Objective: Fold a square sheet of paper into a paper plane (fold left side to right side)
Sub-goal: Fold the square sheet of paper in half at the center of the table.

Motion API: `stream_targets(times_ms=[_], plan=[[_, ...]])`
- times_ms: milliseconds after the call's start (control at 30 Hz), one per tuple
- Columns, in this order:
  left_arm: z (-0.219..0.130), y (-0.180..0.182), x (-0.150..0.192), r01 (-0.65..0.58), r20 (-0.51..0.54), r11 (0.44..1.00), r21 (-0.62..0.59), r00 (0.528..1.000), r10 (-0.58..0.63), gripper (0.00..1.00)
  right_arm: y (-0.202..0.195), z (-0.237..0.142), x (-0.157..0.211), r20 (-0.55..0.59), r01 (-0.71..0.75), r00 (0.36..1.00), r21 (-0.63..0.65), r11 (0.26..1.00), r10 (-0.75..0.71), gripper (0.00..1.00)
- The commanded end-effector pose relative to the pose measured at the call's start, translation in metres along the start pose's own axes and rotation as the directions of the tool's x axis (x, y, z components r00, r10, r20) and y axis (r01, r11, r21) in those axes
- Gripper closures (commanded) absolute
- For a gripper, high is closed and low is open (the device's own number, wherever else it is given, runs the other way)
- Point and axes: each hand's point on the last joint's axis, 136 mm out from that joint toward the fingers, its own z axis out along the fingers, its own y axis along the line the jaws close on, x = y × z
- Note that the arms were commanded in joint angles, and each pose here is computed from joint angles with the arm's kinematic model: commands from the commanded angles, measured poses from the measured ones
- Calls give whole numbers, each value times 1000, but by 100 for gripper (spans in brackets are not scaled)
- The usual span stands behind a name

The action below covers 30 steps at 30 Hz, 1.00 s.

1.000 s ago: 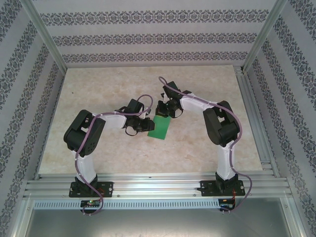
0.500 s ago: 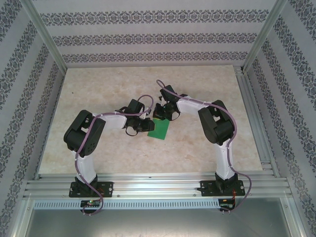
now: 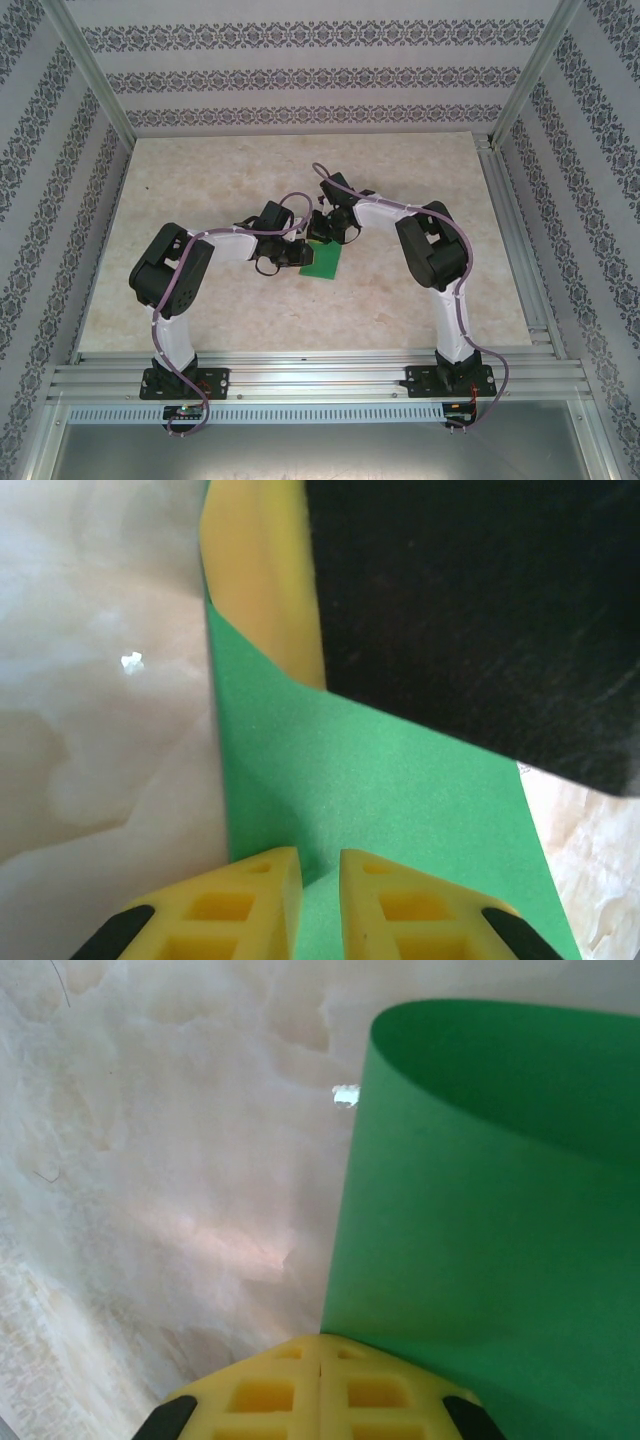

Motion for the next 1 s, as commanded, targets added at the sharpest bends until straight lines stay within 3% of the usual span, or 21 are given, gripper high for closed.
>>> stream_targets(times_ms=[0, 967], plan=[[15, 52, 54, 31, -145, 981, -194, 988, -59, 79, -33, 4, -28, 79, -2, 997, 114, 993, -7, 96], [10, 58, 68, 38, -154, 978, -206, 986, -71, 80, -66, -14, -100, 191, -48, 982, 206, 977, 8, 95]])
